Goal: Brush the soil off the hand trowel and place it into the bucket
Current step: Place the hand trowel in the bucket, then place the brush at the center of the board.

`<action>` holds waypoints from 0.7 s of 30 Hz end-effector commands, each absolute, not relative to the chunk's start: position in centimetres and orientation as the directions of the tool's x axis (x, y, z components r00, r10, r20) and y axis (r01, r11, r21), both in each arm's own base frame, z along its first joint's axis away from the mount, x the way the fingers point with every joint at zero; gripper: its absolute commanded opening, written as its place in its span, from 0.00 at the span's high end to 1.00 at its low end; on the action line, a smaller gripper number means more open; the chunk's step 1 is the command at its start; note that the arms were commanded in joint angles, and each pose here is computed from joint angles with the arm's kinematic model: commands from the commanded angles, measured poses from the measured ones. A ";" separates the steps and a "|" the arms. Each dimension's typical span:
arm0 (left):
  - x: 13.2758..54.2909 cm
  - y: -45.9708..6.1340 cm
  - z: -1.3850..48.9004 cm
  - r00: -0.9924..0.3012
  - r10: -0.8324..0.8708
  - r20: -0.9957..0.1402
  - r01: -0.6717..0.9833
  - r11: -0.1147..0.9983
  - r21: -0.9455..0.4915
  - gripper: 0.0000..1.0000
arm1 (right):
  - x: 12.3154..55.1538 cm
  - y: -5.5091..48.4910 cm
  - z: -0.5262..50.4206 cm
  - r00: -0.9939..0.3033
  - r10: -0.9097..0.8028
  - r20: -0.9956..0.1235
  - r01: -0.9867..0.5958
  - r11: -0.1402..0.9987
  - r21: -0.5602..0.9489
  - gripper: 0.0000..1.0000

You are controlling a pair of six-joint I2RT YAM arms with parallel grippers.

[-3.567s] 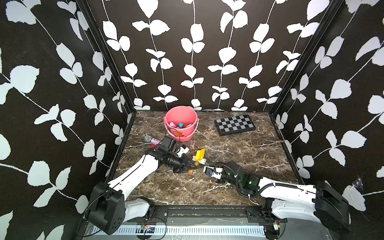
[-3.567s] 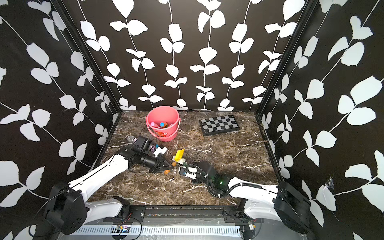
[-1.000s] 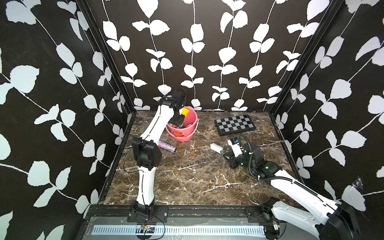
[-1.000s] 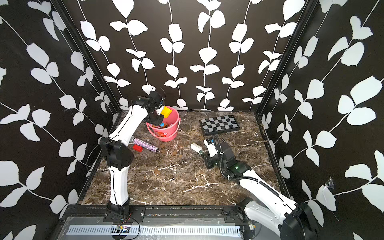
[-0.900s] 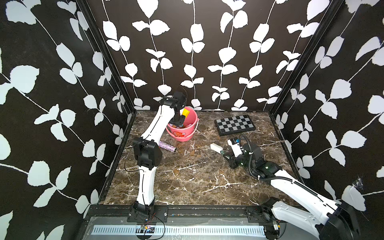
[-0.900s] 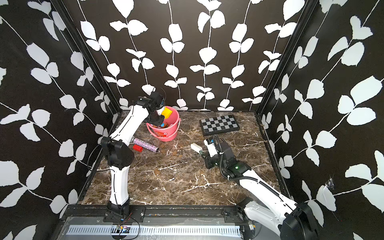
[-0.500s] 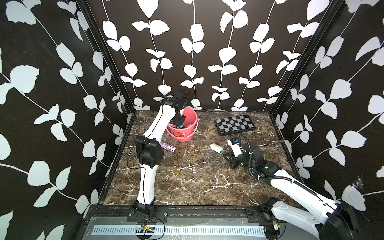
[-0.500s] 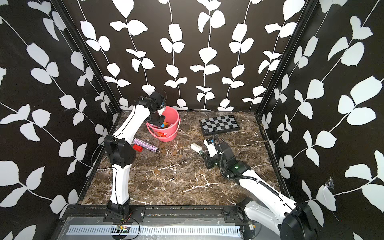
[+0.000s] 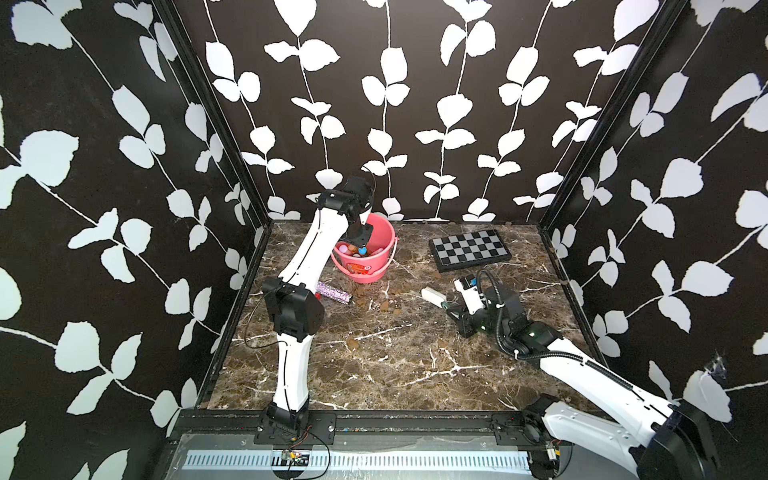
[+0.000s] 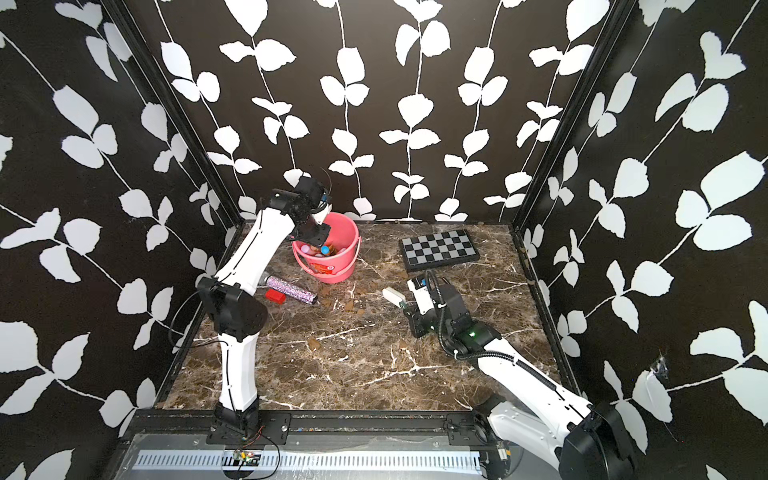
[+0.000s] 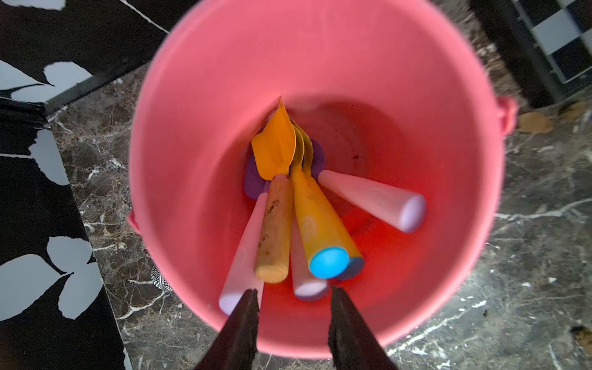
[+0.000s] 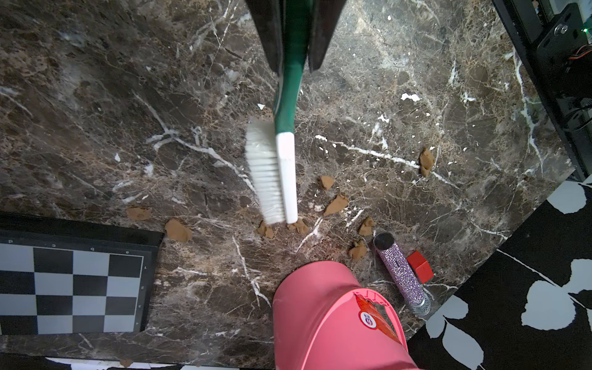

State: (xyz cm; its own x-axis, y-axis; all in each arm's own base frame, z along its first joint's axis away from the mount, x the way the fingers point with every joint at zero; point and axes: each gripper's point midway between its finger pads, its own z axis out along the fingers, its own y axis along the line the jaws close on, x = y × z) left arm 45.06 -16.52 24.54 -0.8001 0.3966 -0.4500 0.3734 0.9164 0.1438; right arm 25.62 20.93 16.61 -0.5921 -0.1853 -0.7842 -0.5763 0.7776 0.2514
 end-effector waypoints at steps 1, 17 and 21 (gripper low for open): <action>42.8 -17.5 31.7 -0.689 0.338 -0.641 0.381 0.921 0.076 0.59 | 26.2 22.4 21.3 -0.518 -0.095 -0.850 -0.622 0.724 0.299 1.00; 33.7 -14.3 32.0 -0.447 0.058 -0.893 0.327 0.940 -0.102 0.47 | 27.7 21.5 16.5 -0.796 0.230 -0.560 -0.330 0.610 0.720 1.00; 32.8 -13.7 29.3 -0.491 0.064 -0.869 0.305 0.947 -0.103 0.46 | 28.2 20.9 13.0 -0.842 0.297 -0.450 -0.217 0.577 0.787 1.00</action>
